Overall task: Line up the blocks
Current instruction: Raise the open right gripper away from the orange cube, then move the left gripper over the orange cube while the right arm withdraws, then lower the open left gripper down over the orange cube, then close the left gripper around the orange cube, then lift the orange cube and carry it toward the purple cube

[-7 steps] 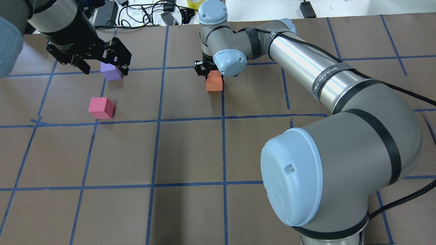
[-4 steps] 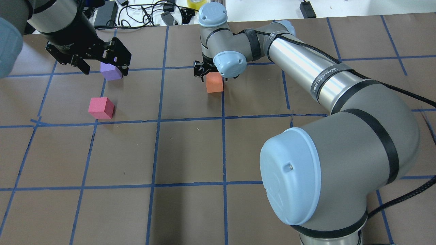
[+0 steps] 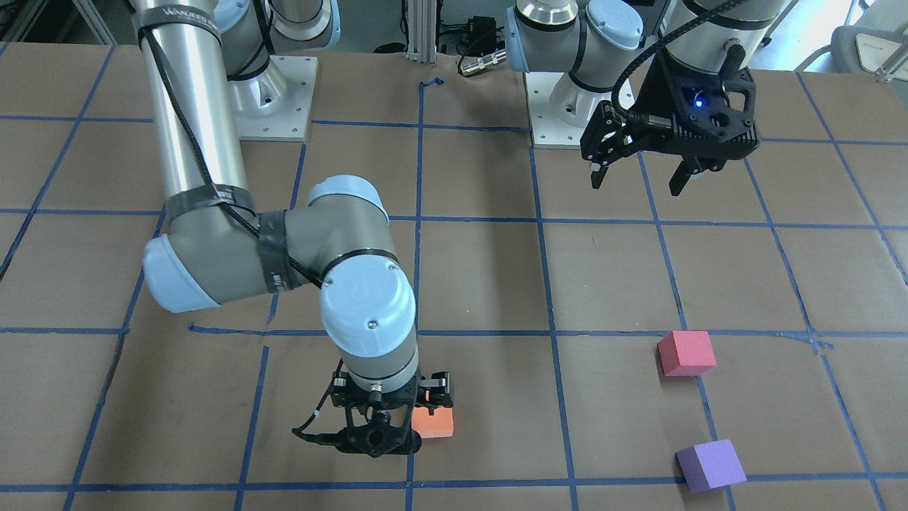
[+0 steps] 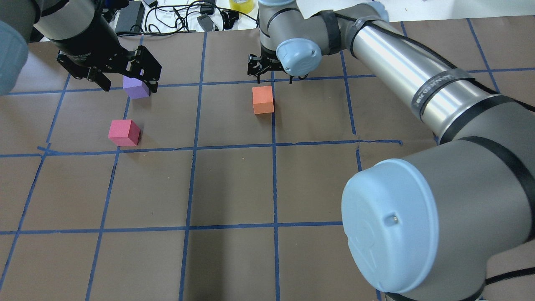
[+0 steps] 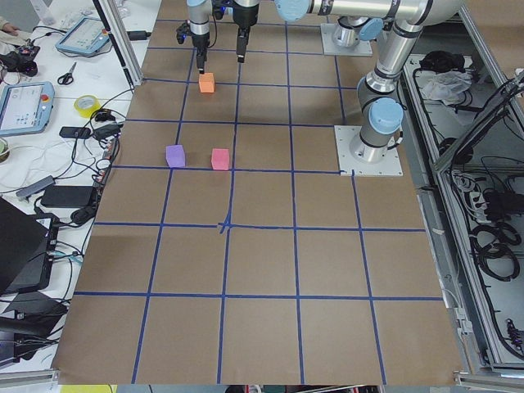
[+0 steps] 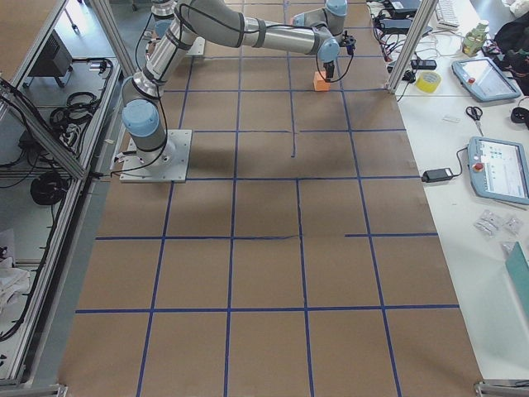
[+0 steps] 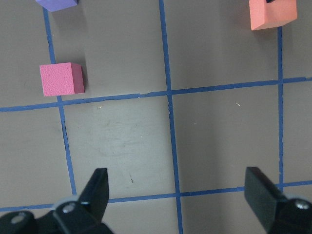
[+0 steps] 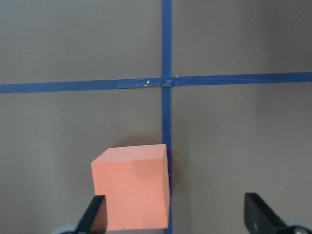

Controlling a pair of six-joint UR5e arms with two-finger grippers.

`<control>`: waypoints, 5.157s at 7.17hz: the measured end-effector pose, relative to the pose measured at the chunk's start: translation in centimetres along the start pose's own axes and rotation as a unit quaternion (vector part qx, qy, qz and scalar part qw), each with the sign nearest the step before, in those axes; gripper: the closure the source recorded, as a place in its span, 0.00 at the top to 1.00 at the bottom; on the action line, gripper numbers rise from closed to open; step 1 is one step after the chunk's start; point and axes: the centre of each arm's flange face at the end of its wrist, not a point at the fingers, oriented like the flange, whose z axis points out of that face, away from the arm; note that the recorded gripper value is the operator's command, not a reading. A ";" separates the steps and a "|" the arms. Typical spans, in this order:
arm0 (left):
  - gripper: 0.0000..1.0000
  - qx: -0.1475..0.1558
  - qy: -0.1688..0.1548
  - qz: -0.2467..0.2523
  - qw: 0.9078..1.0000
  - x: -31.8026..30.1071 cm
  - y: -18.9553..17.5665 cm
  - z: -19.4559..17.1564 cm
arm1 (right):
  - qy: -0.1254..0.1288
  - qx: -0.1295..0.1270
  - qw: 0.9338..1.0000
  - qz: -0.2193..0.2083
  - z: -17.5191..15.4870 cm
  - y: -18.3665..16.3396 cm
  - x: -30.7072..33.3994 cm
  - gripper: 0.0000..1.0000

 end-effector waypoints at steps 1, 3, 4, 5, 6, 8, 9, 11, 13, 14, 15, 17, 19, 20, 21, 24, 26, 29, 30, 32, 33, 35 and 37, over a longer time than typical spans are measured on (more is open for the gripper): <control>1.00 0.004 -0.001 -0.002 1.000 0.0 -0.6 -0.1 | 0.004 -0.002 1.000 -0.004 -3.6 0.5 2.1 0.98; 1.00 0.028 0.015 -0.024 0.999 0.5 -3.0 0.9 | 0.011 -0.007 1.000 -0.016 -9.4 3.5 7.6 0.93; 1.00 0.033 0.033 -0.034 0.998 1.3 -4.3 2.3 | 0.011 -0.004 1.000 -0.021 -11.9 5.6 11.3 0.92; 1.00 0.030 0.044 -0.038 0.998 2.8 -5.5 4.2 | 0.011 0.002 1.000 -0.024 -14.1 8.0 14.9 0.93; 1.00 0.032 0.049 -0.044 0.997 4.7 -7.0 6.6 | 0.011 0.011 0.999 -0.028 -15.9 10.4 17.6 1.00; 1.00 0.033 0.056 -0.060 0.996 9.3 -10.0 12.2 | 0.014 0.045 0.999 -0.021 -19.6 12.9 19.6 1.00; 1.00 0.030 0.059 -0.067 0.996 11.9 -11.5 14.5 | 0.018 0.057 0.998 -0.018 -21.3 12.8 19.9 1.00; 1.00 0.030 0.061 -0.066 0.996 15.5 -14.7 18.8 | 0.022 0.041 0.999 -0.016 -22.9 13.2 20.0 1.00; 1.00 0.027 0.055 -0.063 0.996 17.6 -16.2 24.1 | 0.020 0.032 0.999 -0.016 -23.0 13.4 19.9 1.00; 1.00 0.023 0.050 -0.062 0.997 17.9 -16.6 26.1 | 0.021 0.030 0.999 -0.016 -22.9 13.4 20.0 1.00; 1.00 0.023 0.048 -0.062 0.997 18.2 -16.9 27.5 | 0.022 0.027 0.999 -0.016 -22.9 13.4 20.1 1.00; 1.00 0.017 0.047 -0.062 0.997 18.5 -17.4 30.0 | 0.021 0.025 0.999 -0.016 -22.8 13.5 20.1 1.00; 1.00 0.008 0.045 -0.061 0.997 18.9 -17.4 31.7 | 0.018 0.025 0.999 -0.016 -22.9 13.7 19.9 1.00; 1.00 0.005 0.045 -0.061 0.997 19.0 -17.3 32.3 | 0.016 0.026 0.999 -0.015 -23.0 13.7 19.8 1.00; 1.00 0.004 0.046 -0.061 0.997 19.1 -17.3 32.7 | 0.016 0.026 0.999 -0.015 -23.0 13.7 19.8 1.00; 0.46 0.011 0.052 -0.061 0.997 19.3 -17.5 33.5 | 0.020 0.026 0.999 -0.012 -23.1 13.8 19.8 1.00; 0.08 0.018 0.054 -0.061 0.997 19.3 -17.7 33.8 | 0.022 0.027 0.999 -0.012 -23.1 13.8 19.7 1.00; 0.08 0.032 0.055 -0.060 0.996 18.4 -18.1 31.4 | 0.021 0.028 0.999 -0.012 -23.1 13.8 19.7 1.00; 0.07 0.036 0.053 -0.067 0.996 16.9 -18.7 29.9 | 0.020 0.029 0.999 -0.012 -23.1 13.8 19.7 1.00; 0.08 0.036 0.046 -0.090 0.994 12.1 -20.3 26.6 | 0.019 0.030 0.999 -0.013 -23.1 13.8 19.6 1.00; 0.07 0.033 0.041 -0.106 0.993 8.8 -20.9 25.5 | 0.019 0.031 0.999 -0.013 -23.1 13.8 19.5 1.00; 0.06 0.018 0.030 -0.111 0.993 1.0 -21.3 23.9 | 0.016 0.029 0.999 -0.013 -23.0 13.9 19.4 1.00; 0.05 0.004 0.017 -0.090 0.996 -7.3 -20.9 23.0 | 0.014 0.028 0.999 -0.014 -22.9 13.9 19.4 1.00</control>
